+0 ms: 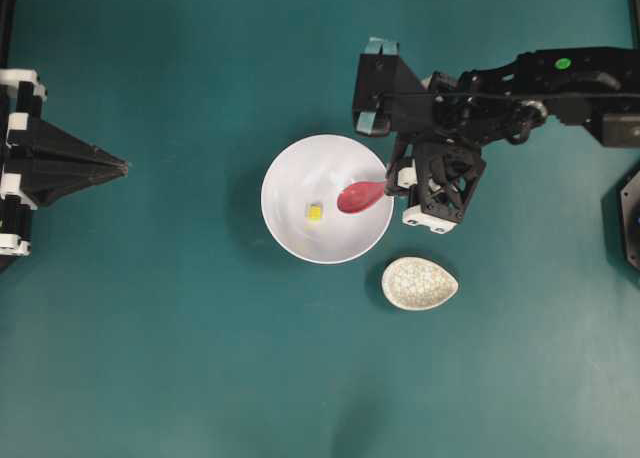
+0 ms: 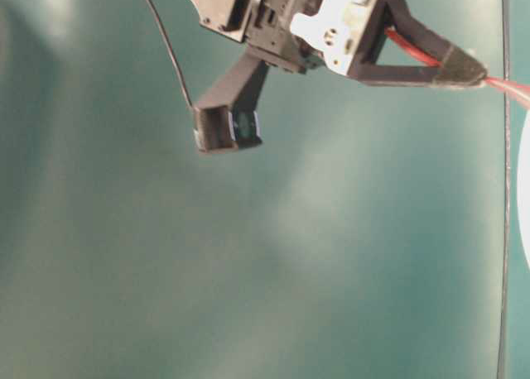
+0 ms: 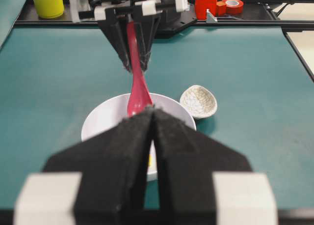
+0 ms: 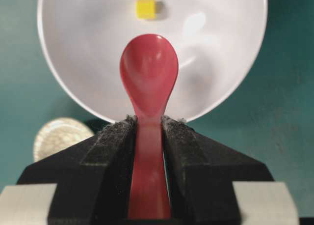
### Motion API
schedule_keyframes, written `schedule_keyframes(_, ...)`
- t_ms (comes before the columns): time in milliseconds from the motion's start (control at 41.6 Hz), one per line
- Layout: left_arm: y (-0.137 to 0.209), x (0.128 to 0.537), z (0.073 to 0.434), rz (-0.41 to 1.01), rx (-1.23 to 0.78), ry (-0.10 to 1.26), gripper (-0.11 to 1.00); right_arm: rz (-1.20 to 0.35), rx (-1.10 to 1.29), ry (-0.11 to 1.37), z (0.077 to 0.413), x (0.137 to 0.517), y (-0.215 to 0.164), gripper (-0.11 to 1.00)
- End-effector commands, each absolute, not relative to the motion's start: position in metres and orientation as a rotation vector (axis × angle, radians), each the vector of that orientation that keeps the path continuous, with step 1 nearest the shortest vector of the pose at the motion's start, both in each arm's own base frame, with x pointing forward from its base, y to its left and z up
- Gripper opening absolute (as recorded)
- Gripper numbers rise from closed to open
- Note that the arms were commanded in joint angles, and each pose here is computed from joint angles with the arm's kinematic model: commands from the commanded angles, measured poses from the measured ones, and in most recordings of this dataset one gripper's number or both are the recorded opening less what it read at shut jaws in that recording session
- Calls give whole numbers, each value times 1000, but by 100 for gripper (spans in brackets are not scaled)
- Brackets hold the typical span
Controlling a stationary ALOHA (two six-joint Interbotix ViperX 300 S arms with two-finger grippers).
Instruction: Scoop the yellow hexagonal prism block from the bowl with a spoon using the right arm.
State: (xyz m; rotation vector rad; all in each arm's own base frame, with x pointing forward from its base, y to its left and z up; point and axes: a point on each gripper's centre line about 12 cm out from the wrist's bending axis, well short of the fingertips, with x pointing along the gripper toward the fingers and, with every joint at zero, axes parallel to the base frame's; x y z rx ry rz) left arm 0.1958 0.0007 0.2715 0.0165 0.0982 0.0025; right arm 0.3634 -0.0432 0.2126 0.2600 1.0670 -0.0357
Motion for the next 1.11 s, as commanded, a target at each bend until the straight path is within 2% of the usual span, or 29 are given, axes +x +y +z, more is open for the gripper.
schedule_keyframes(0, 1, 198, 279, 4, 21, 80, 0, -29, 240, 1047, 220, 369, -42, 23)
schedule_keyframes(529, 1, 199, 279, 4, 21, 81, 0, -13, 219, 1068, 198, 380, -34, 23)
schedule_keyframes(1081, 1, 198, 280, 4, 21, 72, 0, -44, 196, 978, 183, 399, -38, 23)
